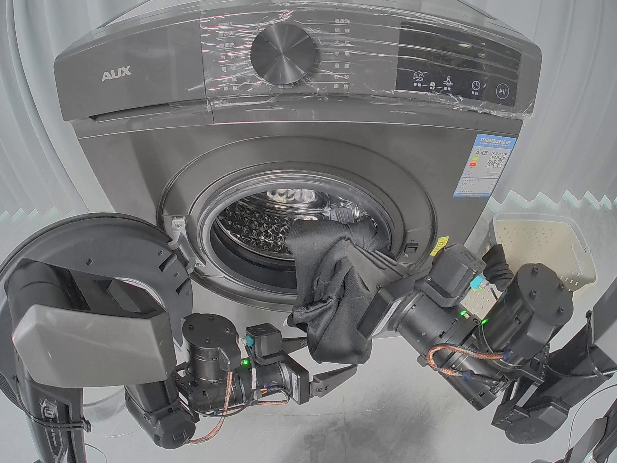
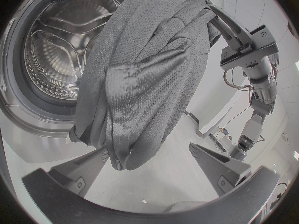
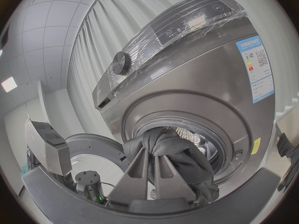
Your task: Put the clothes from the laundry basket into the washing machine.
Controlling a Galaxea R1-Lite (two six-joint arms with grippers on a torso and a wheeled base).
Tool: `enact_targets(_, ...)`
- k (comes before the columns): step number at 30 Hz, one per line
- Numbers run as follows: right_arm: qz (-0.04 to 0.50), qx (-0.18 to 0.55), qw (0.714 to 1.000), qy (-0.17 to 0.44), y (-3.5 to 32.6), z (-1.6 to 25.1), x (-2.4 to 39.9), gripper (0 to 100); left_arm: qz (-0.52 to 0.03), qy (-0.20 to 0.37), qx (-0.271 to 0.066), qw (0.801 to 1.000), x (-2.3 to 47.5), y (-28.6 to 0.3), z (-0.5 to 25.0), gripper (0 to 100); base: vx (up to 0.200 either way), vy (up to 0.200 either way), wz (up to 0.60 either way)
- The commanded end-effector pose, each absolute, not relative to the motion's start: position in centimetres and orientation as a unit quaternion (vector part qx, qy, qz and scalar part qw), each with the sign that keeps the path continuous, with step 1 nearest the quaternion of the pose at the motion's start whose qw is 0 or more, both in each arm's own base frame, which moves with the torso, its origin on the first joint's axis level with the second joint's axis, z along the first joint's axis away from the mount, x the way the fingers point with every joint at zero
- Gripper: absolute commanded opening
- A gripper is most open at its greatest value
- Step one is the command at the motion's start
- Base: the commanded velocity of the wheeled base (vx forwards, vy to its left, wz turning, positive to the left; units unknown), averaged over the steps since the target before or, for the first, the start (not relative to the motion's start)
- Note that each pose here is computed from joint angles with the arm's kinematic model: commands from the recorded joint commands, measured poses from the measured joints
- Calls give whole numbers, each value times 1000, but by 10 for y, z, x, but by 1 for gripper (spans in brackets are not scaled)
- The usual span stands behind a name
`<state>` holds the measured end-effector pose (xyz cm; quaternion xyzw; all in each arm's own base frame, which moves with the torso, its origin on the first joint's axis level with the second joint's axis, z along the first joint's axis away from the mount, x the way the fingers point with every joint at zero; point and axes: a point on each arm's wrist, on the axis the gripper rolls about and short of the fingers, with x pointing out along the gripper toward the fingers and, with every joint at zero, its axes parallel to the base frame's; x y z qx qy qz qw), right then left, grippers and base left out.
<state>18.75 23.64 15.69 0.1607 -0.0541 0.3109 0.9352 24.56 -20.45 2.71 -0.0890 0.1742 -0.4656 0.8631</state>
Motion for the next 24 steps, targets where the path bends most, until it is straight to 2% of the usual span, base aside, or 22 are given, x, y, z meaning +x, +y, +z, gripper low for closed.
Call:
enact_targets(1, 312, 160, 935, -54, 237, 157, 187, 0, -467, 168, -89, 864, 248, -207, 27, 100, 0, 0, 0)
enact_targets(15, 313, 160, 935, -52, 237, 156, 186, 0, -457, 160, -87, 871, 252, -216, 24, 100, 0, 0, 0)
enact_targets(16, 313, 160, 935, -52, 237, 156, 186, 0, -453, 159, -87, 873, 253, -216, 24, 0, 0, 0, 0)
enact_targets(24, 312, 162, 935, -50, 236, 155, 186, 0, -450, 154, -88, 875, 256, -219, 24, 0, 0, 0, 0)
